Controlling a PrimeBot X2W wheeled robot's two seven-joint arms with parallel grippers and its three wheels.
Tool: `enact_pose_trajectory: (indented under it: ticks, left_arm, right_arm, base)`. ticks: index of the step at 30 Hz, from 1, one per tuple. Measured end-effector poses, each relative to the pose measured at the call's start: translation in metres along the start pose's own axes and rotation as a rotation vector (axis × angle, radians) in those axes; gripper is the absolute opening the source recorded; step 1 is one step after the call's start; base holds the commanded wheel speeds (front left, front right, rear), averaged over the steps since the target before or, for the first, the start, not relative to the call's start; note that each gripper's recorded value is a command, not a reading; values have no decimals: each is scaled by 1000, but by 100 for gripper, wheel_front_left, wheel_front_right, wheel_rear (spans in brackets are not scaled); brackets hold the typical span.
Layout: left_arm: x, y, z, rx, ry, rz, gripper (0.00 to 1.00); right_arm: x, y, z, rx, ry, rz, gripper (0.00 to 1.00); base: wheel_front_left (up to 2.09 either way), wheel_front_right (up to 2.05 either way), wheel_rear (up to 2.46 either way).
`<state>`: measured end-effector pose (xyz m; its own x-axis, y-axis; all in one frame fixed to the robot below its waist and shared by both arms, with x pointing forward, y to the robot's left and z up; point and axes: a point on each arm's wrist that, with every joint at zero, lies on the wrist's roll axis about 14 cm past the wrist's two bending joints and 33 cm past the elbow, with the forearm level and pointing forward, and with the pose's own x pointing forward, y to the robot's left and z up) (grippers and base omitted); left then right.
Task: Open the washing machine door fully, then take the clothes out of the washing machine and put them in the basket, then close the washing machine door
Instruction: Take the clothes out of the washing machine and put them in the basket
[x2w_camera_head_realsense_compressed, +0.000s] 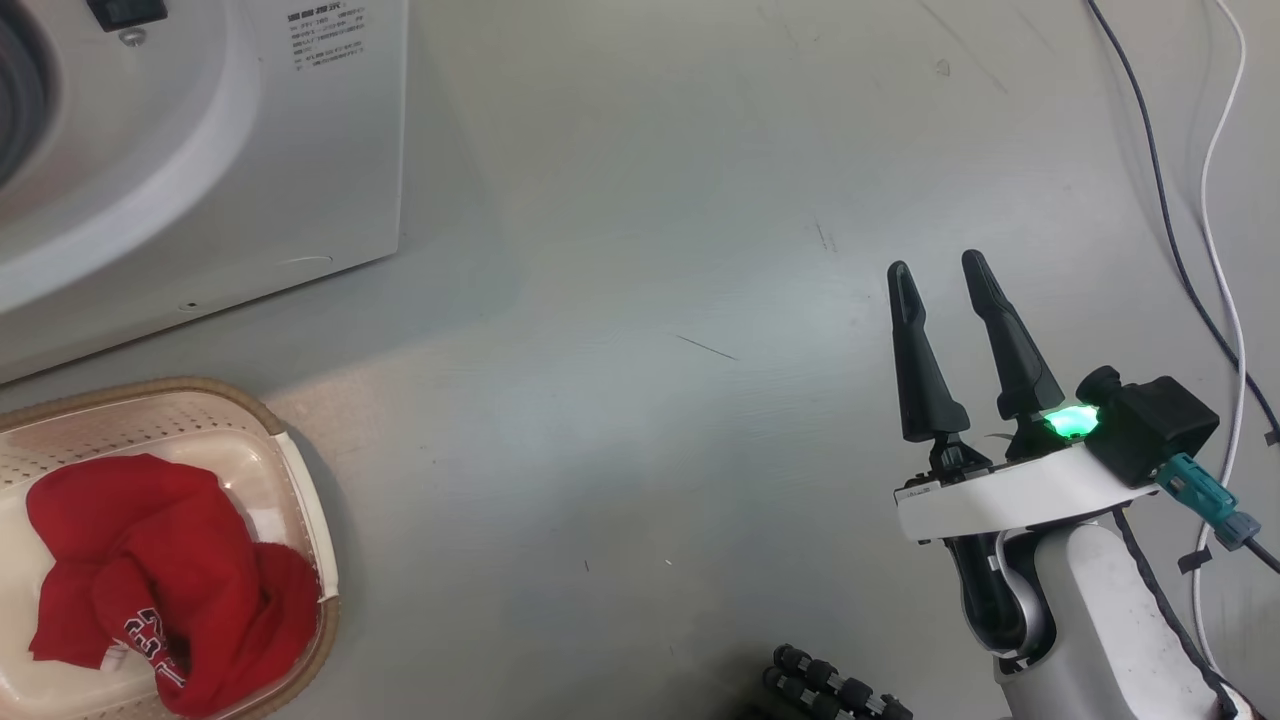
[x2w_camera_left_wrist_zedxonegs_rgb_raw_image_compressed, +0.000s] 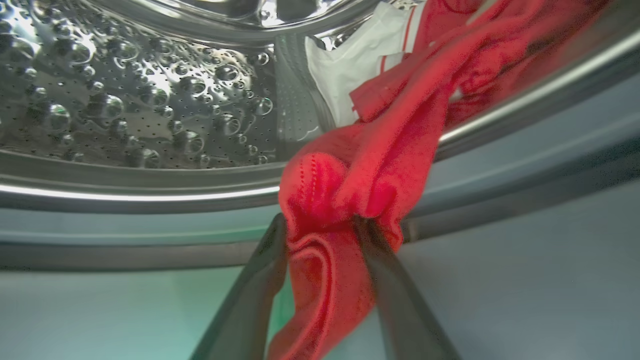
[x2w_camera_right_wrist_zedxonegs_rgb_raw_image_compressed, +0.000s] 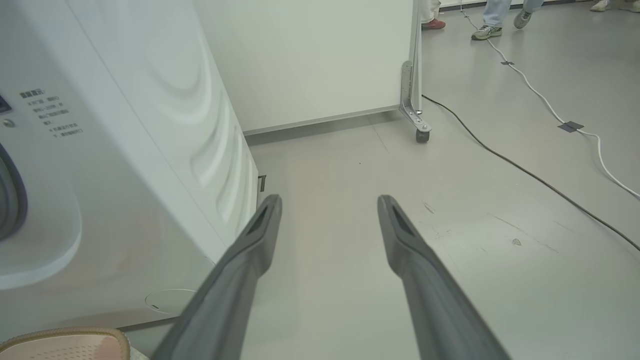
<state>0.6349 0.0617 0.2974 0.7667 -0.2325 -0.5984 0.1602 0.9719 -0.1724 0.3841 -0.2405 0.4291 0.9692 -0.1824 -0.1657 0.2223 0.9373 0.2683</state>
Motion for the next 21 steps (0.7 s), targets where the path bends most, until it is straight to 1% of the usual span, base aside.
enact_pose_trajectory:
  ticks: [13,21]
  left_arm:
    - [-5,-14,4,9,-39,-41,0]
    - [-19,-19,28,9,-139,-62,0]
  right_arm:
    - [2,3,6,11,-18,11,100]
    - [1,5,14,8,-45,21,100]
  base:
    - [0,0,0]
    - [0,0,0]
